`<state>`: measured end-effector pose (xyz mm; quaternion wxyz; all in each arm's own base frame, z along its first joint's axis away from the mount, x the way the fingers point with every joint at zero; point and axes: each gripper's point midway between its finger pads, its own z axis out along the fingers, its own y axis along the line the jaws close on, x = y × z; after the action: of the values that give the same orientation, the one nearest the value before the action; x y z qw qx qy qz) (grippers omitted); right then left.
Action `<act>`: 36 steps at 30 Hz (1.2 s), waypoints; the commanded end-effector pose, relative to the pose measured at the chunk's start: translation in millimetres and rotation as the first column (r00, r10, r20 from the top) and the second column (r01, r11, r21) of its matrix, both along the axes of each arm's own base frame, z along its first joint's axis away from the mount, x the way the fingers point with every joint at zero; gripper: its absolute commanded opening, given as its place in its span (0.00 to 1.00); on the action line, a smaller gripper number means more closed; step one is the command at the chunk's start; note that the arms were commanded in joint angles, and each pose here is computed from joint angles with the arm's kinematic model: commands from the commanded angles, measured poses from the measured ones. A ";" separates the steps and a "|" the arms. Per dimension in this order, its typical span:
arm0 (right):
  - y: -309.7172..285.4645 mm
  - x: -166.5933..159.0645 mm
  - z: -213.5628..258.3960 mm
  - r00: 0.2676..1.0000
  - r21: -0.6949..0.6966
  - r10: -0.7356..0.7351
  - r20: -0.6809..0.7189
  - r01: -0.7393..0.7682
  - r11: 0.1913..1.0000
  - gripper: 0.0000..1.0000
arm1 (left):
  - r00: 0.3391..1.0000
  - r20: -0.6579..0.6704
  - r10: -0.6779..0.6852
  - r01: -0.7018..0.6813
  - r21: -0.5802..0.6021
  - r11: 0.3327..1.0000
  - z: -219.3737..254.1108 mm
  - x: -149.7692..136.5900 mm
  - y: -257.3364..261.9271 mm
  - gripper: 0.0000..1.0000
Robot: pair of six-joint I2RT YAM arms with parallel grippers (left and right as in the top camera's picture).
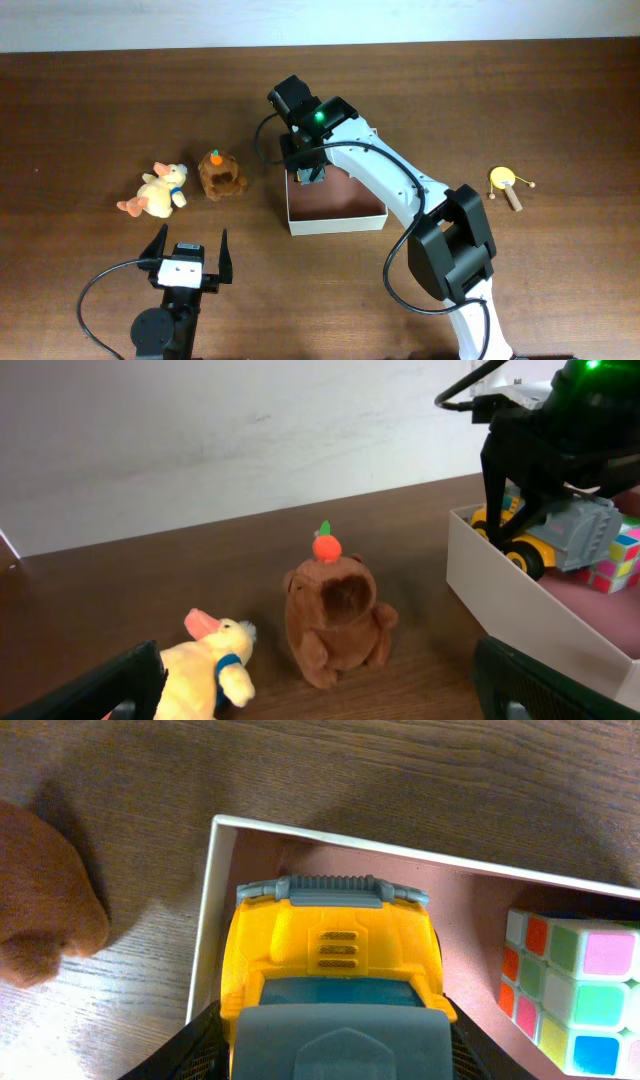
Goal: Pack container
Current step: 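Lower the truck into the box beside the cube and release it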
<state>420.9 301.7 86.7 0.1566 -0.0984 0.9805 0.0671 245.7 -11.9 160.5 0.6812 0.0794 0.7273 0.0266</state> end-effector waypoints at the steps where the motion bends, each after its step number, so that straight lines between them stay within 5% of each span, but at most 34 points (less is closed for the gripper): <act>1: -2.8 0.0 -15.2 1.000 -0.032 -0.029 -0.011 0.028 0.999 0.50 | 1.000 0.000 0.001 -0.001 -0.008 1.000 -1.7 0.0 -0.4 0.99; 36: -6.6 8.5 -37.3 0.994 -0.075 -0.109 0.011 0.110 0.991 0.51 | 1.000 0.000 0.001 -0.001 -0.008 1.000 -1.7 0.0 -0.4 0.99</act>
<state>429.9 293.7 53.1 0.1533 -0.0514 0.9863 0.0313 245.7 -11.9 160.5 0.6812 0.0794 0.7273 0.0266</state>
